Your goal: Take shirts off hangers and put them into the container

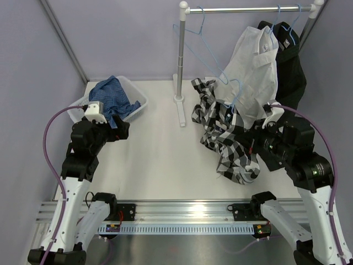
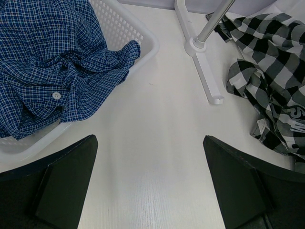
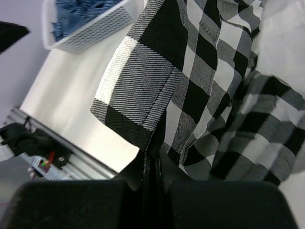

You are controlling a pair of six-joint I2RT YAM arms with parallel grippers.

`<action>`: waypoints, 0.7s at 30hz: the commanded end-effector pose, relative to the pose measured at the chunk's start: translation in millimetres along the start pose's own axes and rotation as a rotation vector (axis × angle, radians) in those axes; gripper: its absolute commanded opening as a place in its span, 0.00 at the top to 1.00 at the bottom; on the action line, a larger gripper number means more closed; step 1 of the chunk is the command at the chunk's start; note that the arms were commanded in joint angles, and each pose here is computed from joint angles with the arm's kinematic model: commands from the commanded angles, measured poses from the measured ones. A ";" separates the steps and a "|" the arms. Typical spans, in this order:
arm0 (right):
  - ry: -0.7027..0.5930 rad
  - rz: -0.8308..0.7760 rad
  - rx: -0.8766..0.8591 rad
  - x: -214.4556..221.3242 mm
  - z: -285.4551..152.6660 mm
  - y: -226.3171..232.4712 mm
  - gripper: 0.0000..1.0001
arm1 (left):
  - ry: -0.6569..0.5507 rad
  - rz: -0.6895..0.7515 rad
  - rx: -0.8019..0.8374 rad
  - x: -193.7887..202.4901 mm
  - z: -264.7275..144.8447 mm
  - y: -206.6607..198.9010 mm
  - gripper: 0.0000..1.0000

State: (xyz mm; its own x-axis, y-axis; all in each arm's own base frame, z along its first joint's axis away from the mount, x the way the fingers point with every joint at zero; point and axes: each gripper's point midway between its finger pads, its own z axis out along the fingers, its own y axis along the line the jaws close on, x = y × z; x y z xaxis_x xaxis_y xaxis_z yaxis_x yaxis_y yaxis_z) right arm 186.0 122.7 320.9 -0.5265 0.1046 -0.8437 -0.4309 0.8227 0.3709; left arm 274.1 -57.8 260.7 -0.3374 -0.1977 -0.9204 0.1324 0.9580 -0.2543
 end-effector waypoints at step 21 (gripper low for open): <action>-0.232 -0.247 -0.561 -176.3 -39.3 137.8 1.00 | -0.060 0.018 0.015 -14.6 -1.9 -3.8 0.01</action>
State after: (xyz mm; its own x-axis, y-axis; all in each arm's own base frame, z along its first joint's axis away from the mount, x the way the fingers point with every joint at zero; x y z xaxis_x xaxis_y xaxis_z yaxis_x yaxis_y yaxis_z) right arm 207.1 179.2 521.3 -0.2864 0.1575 -0.9451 -0.7602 0.5630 0.3242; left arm 273.9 -57.7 261.1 -0.3359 -0.1979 -0.9209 0.1324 0.9581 -0.2542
